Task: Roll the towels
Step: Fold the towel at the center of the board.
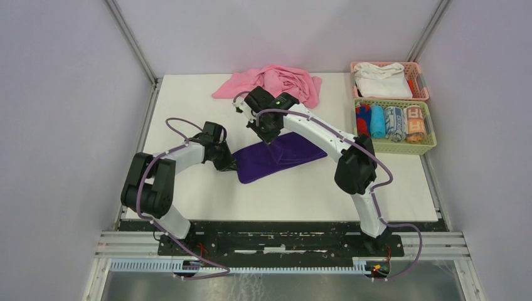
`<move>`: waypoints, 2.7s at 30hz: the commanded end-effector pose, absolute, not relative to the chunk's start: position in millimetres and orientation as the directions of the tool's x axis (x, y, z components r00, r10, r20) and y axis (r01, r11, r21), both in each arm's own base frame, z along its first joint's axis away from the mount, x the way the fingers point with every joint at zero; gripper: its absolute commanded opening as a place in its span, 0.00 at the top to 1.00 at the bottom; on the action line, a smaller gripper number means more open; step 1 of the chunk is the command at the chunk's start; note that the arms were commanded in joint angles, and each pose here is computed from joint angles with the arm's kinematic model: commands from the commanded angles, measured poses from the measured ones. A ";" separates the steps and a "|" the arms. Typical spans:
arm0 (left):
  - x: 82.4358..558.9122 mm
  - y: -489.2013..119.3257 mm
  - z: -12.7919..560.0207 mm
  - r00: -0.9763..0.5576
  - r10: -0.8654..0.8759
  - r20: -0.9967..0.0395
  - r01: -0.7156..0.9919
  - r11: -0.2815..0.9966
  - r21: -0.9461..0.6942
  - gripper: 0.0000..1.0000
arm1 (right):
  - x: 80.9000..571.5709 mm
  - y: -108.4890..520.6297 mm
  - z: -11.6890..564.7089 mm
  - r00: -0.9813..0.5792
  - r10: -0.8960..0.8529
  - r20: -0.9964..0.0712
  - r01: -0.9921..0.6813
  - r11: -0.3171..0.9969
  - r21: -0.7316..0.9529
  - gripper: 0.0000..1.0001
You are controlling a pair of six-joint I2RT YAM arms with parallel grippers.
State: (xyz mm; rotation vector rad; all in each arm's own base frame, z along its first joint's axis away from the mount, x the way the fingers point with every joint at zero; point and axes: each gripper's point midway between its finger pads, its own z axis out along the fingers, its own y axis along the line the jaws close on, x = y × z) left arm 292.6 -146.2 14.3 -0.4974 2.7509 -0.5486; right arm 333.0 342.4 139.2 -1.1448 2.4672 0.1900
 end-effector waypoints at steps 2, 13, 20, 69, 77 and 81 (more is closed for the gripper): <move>289.7 -142.1 12.3 -0.888 -0.407 -0.214 -0.306 0.870 -0.387 0.84 | 329.4 358.1 150.3 -0.578 -0.667 -0.470 -0.756 0.654 0.001 1.00; 288.9 -140.5 11.5 -0.887 -0.406 -0.220 -0.307 0.874 -0.377 0.84 | 329.8 393.5 107.2 -0.642 -0.587 -0.493 -0.725 0.674 0.142 0.99; 287.9 -139.3 11.1 -0.886 -0.407 -0.223 -0.308 0.876 -0.372 0.84 | 322.7 398.4 77.8 -0.676 -0.586 -0.446 -0.712 0.675 0.192 0.99; 284.5 -138.3 12.4 -0.886 -0.401 -0.235 -0.305 0.883 -0.356 0.84 | 311.1 425.8 75.2 -0.724 -0.537 -0.433 -0.678 0.666 0.310 0.96; 283.5 -137.1 14.1 -0.883 -0.402 -0.242 -0.305 0.884 -0.354 0.84 | 308.5 416.9 95.1 -0.721 -0.540 -0.435 -0.679 0.675 0.288 1.00; 282.9 -136.5 13.6 -0.884 -0.400 -0.244 -0.305 0.886 -0.348 0.84 | 311.2 402.5 124.2 -0.692 -0.546 -0.472 -0.694 0.683 0.227 1.00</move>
